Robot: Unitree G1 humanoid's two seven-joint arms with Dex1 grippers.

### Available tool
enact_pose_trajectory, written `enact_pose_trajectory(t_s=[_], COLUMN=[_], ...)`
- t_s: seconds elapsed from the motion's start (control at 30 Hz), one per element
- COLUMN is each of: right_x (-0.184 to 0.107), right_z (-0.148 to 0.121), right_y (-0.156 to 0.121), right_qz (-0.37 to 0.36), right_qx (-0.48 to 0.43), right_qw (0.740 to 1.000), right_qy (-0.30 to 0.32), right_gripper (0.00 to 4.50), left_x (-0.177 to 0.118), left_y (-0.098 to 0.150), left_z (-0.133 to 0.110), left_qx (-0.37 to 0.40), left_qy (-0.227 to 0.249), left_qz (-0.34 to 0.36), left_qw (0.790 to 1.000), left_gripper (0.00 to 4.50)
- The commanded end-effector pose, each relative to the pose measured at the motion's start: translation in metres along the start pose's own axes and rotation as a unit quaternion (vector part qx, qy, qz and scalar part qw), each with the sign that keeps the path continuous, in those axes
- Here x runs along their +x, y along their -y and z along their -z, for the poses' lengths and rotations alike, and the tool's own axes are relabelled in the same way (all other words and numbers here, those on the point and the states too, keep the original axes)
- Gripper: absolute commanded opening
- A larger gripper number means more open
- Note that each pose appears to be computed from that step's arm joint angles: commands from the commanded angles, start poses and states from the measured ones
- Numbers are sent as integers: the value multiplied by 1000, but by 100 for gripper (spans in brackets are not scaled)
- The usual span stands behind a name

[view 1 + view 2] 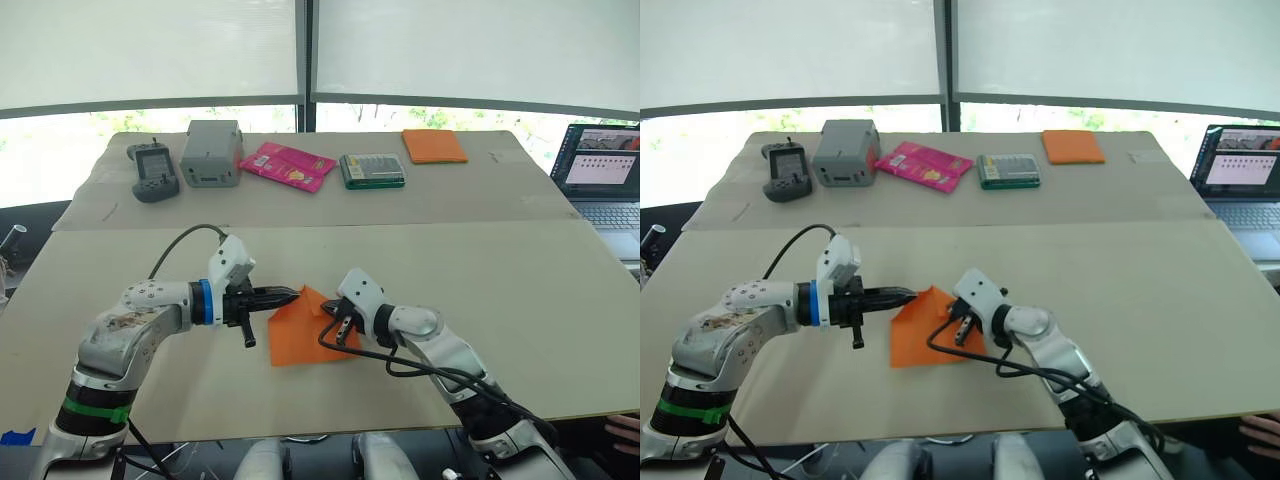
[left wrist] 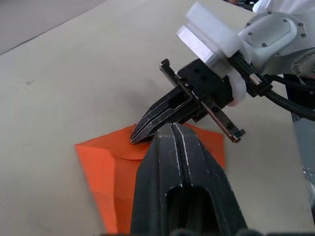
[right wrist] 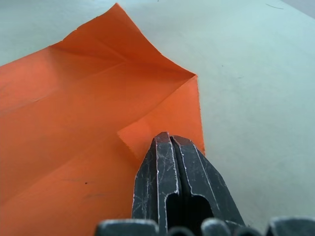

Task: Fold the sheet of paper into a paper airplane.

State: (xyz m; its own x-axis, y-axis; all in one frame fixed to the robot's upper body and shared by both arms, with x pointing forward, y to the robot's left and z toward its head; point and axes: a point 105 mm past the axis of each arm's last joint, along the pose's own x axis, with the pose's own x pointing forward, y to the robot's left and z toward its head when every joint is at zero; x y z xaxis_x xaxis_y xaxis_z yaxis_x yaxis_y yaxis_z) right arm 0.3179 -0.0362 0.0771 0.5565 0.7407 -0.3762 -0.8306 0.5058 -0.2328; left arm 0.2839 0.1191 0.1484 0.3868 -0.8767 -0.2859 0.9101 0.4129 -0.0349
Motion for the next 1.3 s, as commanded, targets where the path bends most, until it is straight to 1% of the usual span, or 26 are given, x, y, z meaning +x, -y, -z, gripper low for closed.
enact_pose_trajectory(t_s=[0.03,0.1,0.17,0.27,0.33,0.43,0.47,0.57,0.63,0.67,0.77,0.93,1.0,1.1,1.13,1.3], right_x=[4,4,4,3,4,4,4,6,6,6,6,5,5,4,4,0], right_z=[19,19,20,20,20,20,19,18,17,17,16,15,15,16,16,13], right_y=[-7,-7,-8,-8,-8,-9,-9,-9,-8,-8,-7,-6,-5,-5,-5,0], right_qz=[-14,-15,-16,-16,-17,-17,-18,-18,-18,-18,-18,-15,-14,-12,-12,-4], right_qx=[11,12,12,13,13,13,13,12,12,11,10,9,10,14,14,12], right_qw=[999,999,999,999,999,999,999,999,999,999,999,999,999,999,999,1000], right_qy=[-34,-35,-36,-36,-36,-36,-36,-34,-33,-33,-32,-32,-32,-32,-32,-27], right_gripper=[0,0,0,0,0,0,0,0,0,0,0,0,0,0,0,0], left_x=[4,1,-4,-11,-10,-8,-7,-1,3,4,4,17,21,29,31,34], left_y=[-14,-22,-28,-31,-28,-22,-21,-17,-17,-19,-23,-11,-8,-3,-2,-3], left_z=[-3,-12,-16,-8,2,14,21,34,36,37,37,48,52,60,62,72], left_qx=[-5,-15,2,39,66,66,69,81,96,116,190,242,249,279,281,272], left_qy=[17,53,71,66,57,51,37,16,20,16,-1,-28,-34,-55,-59,-84], left_qz=[-61,-89,-120,-166,-196,-212,-221,-233,-245,-259,-287,-255,-246,-215,-209,-185], left_qw=[998,994,990,983,977,974,972,969,965,959,939,936,936,934,935,941], left_gripper=[26,83,152,254,323,420,448,448,448,448,360,192,125,23,3,3])
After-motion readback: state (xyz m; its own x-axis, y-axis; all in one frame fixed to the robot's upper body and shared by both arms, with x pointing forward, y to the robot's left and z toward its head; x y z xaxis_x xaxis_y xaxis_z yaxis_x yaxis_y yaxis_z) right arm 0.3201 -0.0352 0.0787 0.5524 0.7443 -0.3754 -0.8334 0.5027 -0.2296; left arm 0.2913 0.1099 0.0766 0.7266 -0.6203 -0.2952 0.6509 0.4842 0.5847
